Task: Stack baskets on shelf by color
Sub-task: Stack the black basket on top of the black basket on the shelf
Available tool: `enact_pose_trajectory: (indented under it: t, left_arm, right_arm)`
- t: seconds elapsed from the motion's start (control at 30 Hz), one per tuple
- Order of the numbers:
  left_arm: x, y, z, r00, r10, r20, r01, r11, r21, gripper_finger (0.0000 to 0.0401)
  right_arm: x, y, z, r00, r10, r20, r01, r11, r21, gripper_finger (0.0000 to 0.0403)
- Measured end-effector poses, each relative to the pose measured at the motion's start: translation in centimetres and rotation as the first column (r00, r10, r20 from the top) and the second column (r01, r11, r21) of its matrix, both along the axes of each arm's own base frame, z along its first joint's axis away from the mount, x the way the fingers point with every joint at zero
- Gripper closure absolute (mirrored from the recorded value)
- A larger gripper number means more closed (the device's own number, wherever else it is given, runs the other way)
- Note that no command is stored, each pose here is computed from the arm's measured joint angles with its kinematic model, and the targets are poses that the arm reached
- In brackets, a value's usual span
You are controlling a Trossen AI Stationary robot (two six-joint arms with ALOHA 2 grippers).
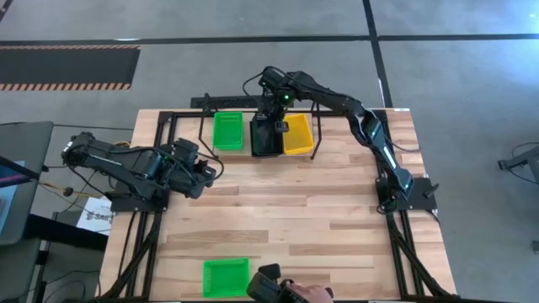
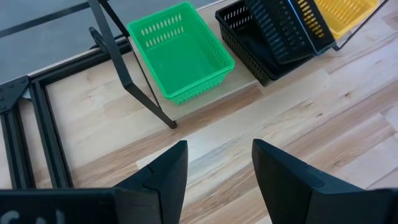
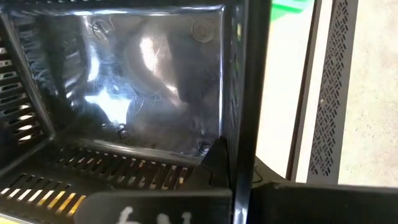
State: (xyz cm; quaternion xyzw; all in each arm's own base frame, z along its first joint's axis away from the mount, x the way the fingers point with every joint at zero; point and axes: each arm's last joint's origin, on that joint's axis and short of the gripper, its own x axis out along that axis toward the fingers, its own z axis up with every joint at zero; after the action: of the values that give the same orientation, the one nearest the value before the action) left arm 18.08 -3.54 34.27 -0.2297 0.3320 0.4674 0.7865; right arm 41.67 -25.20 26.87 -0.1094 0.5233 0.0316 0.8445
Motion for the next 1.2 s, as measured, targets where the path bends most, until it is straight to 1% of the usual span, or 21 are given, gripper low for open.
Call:
enact_pose_trajectory:
  t: [0.2,0.3,0.7,0.8,1.07,1.2]
  left_arm:
    - [0.0,0.0,0.0,1.0,0.0,0.0,0.0,1.0,0.0,0.0233]
    - [0.0,0.0,0.0,1.0,0.0,0.0,0.0,1.0,0.0,0.0233]
    - [0.0,0.0,0.0,1.0,0.0,0.0,0.0,1.0,0.0,0.0233]
    - [0.0,0.0,0.0,1.0,0.0,0.0,0.0,1.0,0.0,0.0233]
    - [0.0,0.0,0.0,1.0,0.0,0.0,0.0,1.0,0.0,0.0233]
    - [0.0,0.0,0.0,1.0,-0.001,-0.001,0.001,1.0,0.001,0.0233]
  right_arm:
    - [-0.07,0.1,-0.05,1.0,0.001,-0.011,-0.001,1.0,0.006,0.0403]
    - [-0.05,0.29,-0.09,1.0,0.023,-0.018,-0.023,1.0,0.005,0.0403]
    - [0.07,0.29,-0.01,1.0,0.027,-0.005,-0.027,1.0,0.001,0.0403]
    - [0.02,0.32,-0.04,1.0,0.014,-0.01,-0.014,1.0,0.012,0.0403]
    - [-0.06,0.35,-0.06,0.997,-0.072,-0.014,0.073,0.996,0.058,0.0403]
    - [-0.11,0.38,-0.08,0.997,-0.078,-0.019,0.079,0.995,0.064,0.0403]
